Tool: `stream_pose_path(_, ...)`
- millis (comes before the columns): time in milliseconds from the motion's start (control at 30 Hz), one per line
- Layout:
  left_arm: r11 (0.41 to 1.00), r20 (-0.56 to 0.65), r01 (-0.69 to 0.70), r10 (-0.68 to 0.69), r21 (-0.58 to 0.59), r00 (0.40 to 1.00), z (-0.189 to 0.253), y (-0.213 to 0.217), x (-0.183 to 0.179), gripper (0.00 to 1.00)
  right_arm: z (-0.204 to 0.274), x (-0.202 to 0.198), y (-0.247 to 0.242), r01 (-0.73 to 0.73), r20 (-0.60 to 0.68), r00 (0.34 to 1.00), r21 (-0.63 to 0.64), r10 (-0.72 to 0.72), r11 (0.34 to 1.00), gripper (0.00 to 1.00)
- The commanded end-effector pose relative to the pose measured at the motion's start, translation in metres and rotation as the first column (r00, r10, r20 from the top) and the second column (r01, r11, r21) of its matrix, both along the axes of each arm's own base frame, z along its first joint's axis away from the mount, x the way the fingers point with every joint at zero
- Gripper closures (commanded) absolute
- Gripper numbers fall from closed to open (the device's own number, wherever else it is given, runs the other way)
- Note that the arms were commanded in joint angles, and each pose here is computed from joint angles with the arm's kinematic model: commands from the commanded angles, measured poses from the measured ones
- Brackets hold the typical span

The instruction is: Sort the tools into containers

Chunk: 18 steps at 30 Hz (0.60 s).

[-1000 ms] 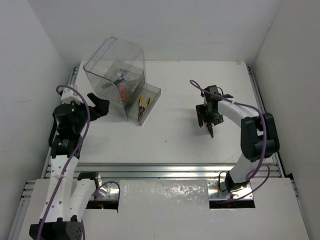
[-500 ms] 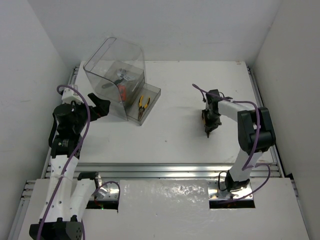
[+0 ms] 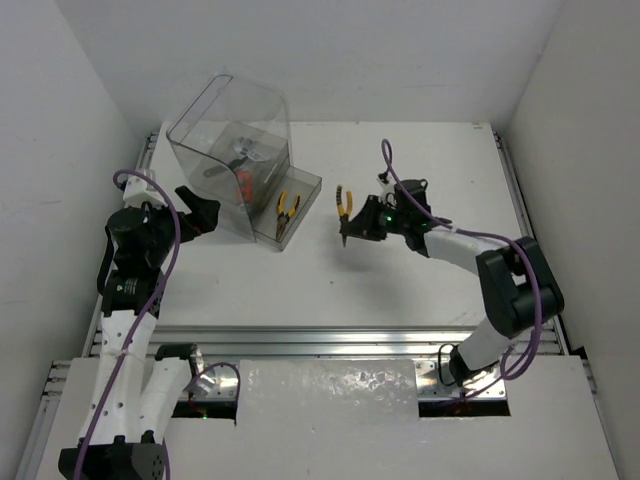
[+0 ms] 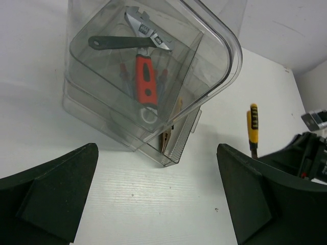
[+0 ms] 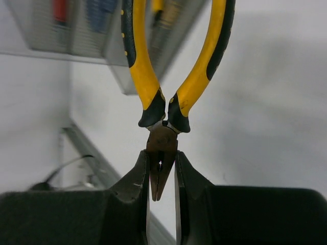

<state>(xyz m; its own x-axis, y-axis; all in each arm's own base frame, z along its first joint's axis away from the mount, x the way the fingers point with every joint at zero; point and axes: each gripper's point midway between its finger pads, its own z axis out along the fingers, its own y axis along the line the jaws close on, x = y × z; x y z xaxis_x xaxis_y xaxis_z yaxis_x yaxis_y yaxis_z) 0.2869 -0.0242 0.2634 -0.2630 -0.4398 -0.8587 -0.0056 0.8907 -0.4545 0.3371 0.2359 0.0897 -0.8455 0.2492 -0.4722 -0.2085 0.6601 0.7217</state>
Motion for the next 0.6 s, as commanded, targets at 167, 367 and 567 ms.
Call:
stream_pose_path(167,0.999,0.07,-0.025,0.023,0.027,0.997,0.024,0.006,0.003,0.0,0.055,0.073,0.111,0.062,0.019,0.997,0.317,-0.071,0.946,1.0)
stream_pose_path(367,0.999,0.065,-0.024,0.022,0.028,0.998,0.023,0.006,0.004,0.0,0.055,0.102,0.15,0.099,0.012,0.994,0.273,-0.106,0.957,0.73)
stream_pose_path(567,0.999,0.068,-0.016,0.014,0.029,0.998,0.024,0.005,0.003,0.0,0.052,0.1,0.151,0.06,-0.012,0.998,0.139,-0.059,0.988,0.28)
